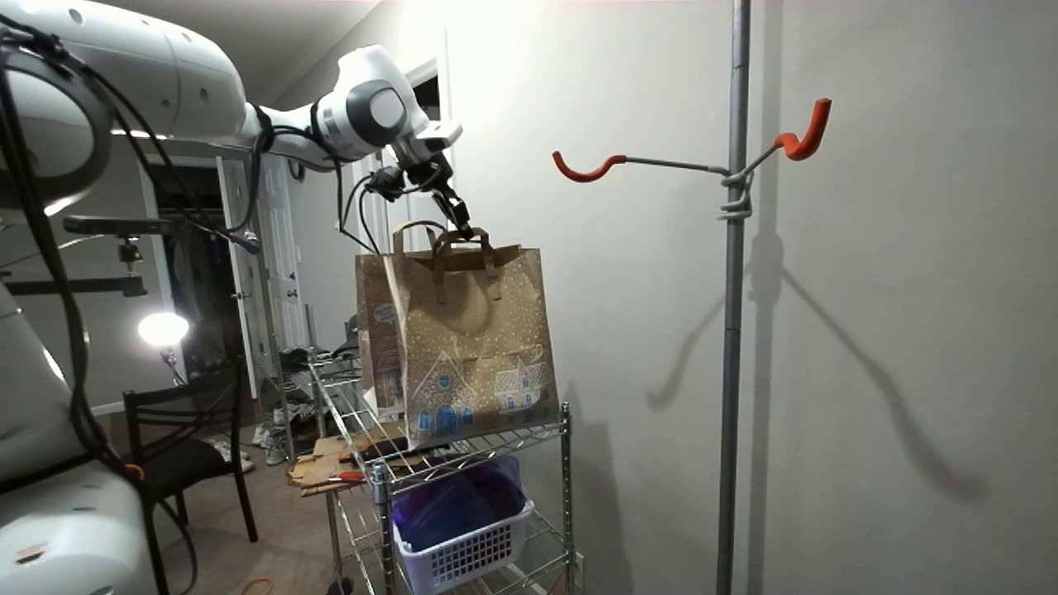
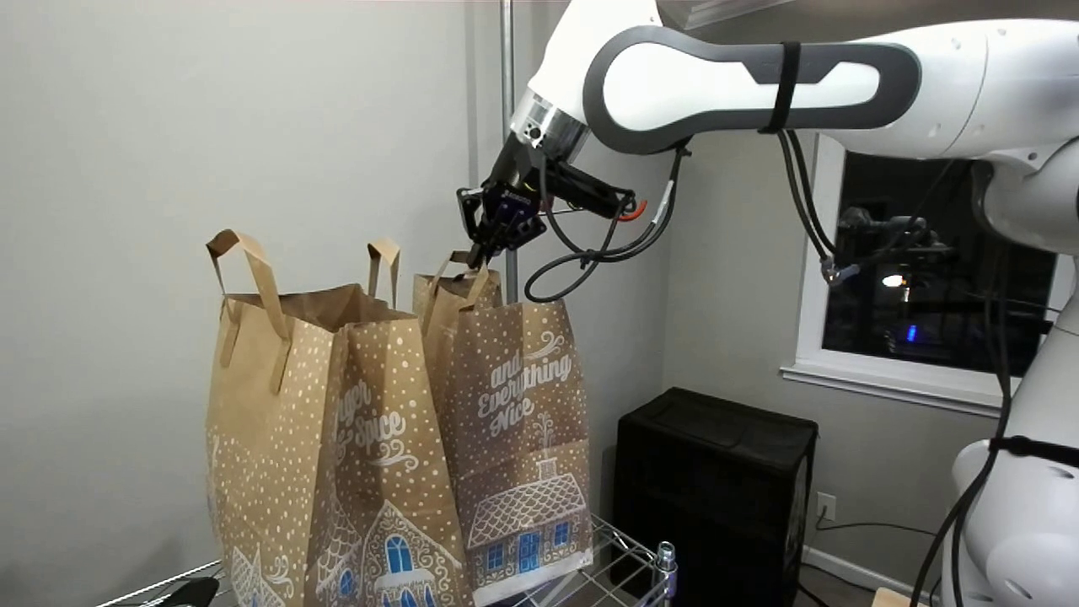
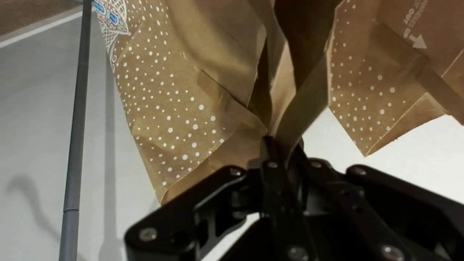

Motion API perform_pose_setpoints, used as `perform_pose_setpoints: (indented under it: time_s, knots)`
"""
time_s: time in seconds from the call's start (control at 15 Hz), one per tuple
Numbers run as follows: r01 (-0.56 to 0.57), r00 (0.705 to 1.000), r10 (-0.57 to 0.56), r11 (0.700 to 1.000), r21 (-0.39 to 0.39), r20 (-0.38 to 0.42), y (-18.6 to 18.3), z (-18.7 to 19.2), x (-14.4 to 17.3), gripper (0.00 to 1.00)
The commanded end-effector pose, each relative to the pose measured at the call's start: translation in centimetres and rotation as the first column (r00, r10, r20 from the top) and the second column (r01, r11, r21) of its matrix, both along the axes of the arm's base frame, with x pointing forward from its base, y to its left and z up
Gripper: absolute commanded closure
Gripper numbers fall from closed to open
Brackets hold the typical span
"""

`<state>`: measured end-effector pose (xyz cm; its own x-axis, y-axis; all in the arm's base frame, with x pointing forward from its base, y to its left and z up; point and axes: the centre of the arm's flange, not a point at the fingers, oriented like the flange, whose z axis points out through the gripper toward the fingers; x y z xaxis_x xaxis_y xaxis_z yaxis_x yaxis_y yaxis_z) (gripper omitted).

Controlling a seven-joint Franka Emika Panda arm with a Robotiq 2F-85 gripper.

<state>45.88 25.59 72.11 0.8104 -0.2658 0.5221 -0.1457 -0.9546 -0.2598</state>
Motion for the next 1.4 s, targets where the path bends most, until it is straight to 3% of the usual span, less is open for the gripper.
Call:
perform_pose_setpoints:
  time_s: [0.0, 0.33, 0.6, 1.0, 1.33]
  knots:
    - [0.001, 1.0, -0.001, 1.0, -0.024, -0.013, 0.2, -0.4, -0.7, 0.59]
    - [-0.01, 1.0, 0.01, 1.0, -0.022, -0.026, 0.1, -0.5, -1.2, 0.26]
    - [-0.074, 0.997, 0.074, 0.997, -0.033, 0.012, 1.8, 2.1, -2.5, 0.02]
    - [-0.114, 0.993, 0.106, 0.97, -0.215, -0.05, 3.5, 2.9, -4.8, 0.0]
    - [-0.091, 0.994, 0.077, 0.975, -0.201, -0.073, 2.0, 1.3, -4.3, 0.0]
